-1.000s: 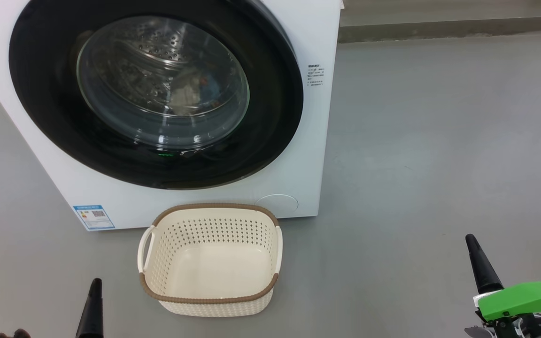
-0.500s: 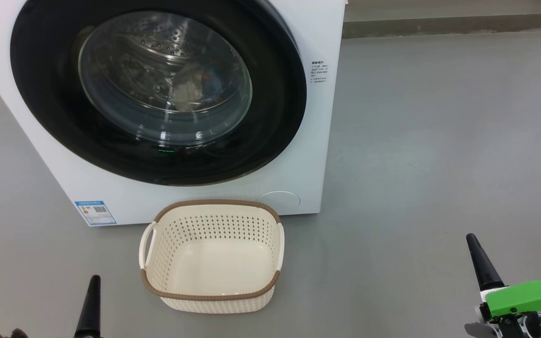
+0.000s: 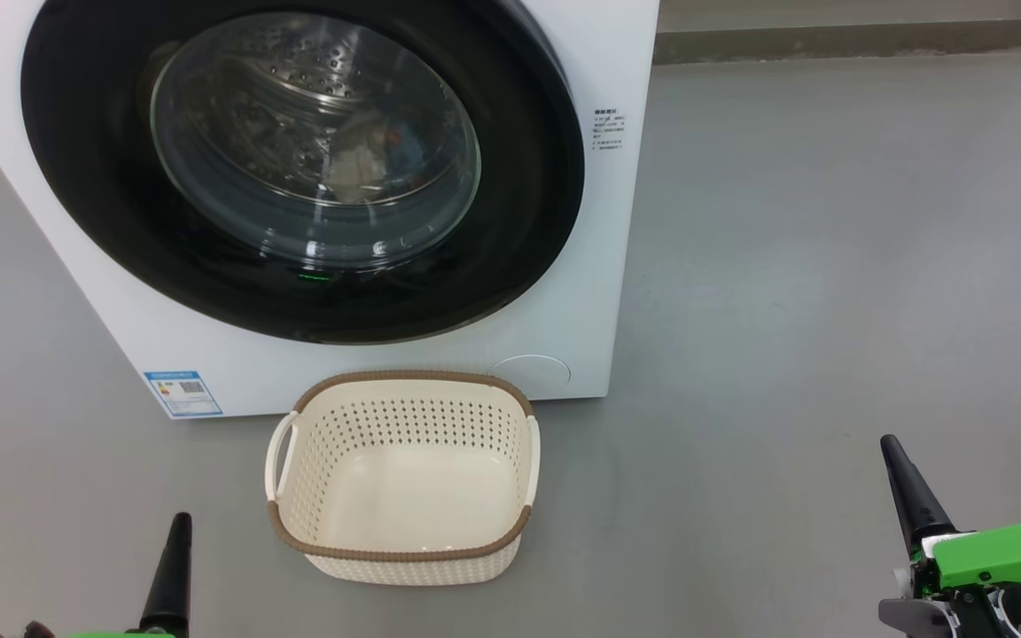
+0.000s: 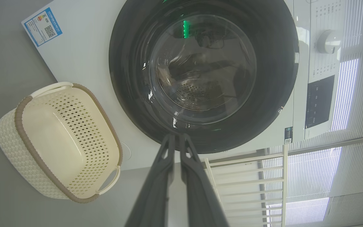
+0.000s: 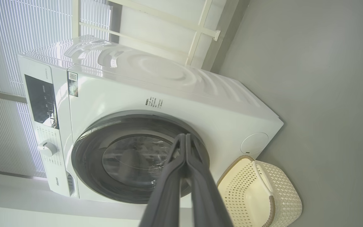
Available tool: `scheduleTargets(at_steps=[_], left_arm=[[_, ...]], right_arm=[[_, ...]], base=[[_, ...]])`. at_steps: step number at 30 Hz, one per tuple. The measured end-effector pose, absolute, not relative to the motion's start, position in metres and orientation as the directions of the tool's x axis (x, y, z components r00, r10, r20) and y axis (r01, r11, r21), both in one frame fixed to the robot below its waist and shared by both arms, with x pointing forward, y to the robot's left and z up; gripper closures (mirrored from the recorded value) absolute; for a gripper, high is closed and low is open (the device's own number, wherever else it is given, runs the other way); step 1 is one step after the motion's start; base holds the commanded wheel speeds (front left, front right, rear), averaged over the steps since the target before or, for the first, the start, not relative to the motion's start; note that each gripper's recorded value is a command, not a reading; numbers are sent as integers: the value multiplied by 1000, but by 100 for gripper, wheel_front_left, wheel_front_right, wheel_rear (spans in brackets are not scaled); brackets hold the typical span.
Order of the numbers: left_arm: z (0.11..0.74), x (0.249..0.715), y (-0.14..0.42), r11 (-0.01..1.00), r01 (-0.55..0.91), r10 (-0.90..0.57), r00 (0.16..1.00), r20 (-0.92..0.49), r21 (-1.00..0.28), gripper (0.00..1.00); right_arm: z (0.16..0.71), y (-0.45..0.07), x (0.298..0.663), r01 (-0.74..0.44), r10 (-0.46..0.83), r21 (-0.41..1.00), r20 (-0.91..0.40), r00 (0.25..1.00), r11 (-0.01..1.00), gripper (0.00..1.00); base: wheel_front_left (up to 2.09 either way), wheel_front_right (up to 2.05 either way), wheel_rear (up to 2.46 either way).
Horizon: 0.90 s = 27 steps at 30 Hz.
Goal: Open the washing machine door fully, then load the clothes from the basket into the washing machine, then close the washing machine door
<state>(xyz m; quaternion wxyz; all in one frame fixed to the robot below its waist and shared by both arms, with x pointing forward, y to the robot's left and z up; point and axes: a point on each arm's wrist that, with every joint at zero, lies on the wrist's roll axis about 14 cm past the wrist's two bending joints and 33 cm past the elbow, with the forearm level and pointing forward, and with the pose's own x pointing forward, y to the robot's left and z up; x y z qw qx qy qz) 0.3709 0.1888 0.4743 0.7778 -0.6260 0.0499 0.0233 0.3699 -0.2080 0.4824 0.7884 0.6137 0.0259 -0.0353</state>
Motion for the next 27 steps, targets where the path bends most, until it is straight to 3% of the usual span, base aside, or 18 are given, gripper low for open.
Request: scheduleTargets(at_steps=[19, 27], left_arm=[[479, 376, 189, 24, -86, -26, 996, -87, -996, 100], [484, 380, 189, 5, -69, -23, 997, -69, -998, 100]], right_arm=[[481, -208, 374, 81, -28, 996, -80, 996, 32, 100], [485, -206, 378, 66, -28, 998, -67, 997, -13, 100]], base=[[0, 0, 0], [0, 0, 0]])
